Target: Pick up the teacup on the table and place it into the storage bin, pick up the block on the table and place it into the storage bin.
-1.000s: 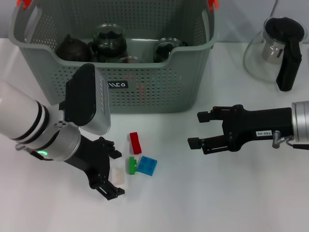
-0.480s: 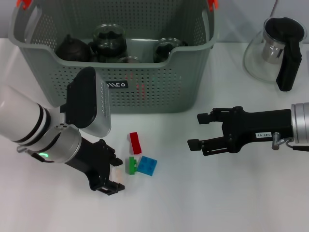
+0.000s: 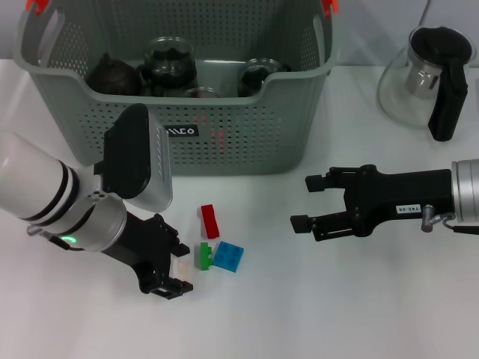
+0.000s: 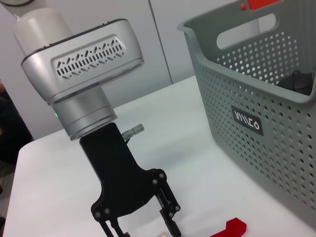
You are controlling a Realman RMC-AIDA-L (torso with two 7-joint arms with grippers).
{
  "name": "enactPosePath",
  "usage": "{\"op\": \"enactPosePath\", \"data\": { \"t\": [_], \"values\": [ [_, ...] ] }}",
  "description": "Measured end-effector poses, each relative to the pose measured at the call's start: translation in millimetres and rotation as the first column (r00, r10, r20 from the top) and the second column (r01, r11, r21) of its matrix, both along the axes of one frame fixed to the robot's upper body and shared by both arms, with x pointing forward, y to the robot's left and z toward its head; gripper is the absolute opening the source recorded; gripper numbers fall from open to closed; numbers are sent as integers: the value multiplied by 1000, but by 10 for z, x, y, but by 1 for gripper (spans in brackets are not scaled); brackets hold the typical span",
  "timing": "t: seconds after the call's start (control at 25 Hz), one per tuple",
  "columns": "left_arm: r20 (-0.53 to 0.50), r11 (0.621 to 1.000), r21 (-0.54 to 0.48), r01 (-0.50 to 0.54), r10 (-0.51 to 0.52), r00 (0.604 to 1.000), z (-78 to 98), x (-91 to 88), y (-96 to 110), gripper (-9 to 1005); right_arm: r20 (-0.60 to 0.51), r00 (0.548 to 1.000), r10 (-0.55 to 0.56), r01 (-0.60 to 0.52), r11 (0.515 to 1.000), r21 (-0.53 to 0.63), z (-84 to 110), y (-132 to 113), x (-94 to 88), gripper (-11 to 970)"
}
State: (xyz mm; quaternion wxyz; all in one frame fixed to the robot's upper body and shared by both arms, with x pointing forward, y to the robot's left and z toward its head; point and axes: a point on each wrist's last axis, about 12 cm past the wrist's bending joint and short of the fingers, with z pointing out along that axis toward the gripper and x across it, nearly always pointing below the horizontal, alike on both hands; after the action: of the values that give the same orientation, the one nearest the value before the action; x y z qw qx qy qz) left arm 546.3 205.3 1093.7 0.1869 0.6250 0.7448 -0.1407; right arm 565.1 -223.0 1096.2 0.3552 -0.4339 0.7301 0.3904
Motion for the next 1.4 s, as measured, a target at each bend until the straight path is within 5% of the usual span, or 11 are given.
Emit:
{"op": "enactPosePath", "data": {
  "t": [0.52,0.64,0.76,0.84,1.04,1.24,1.4],
  "values": [
    [-23,1000,-12,11,-11,1000,52,-13,1,404,0,1000,6,-6,1000,3,-7,-7,-18,924],
    [-41,999,-47,7,-8,999,231,-17,19,407,3,1000,6,-6,1000,3,-8,-9,-19,924],
    [-52,984,-178,-9,-1,999,641,-16,62,410,1,1000,10,-10,1000,4,-6,-15,-25,925],
    [-35,948,-316,-41,32,999,995,2,150,412,-2,1000,16,-16,1000,6,-3,-18,-33,925],
    [41,858,-488,-158,203,978,1506,189,301,417,-5,1000,25,-25,1000,7,-2,-17,-43,924],
    [103,776,-565,-279,402,910,1733,576,355,423,-9,999,41,-41,999,11,8,-6,-54,925],
    [65,710,-585,-391,522,850,1676,942,361,427,-11,999,49,-49,999,14,12,-3,-62,925]
  ]
}}
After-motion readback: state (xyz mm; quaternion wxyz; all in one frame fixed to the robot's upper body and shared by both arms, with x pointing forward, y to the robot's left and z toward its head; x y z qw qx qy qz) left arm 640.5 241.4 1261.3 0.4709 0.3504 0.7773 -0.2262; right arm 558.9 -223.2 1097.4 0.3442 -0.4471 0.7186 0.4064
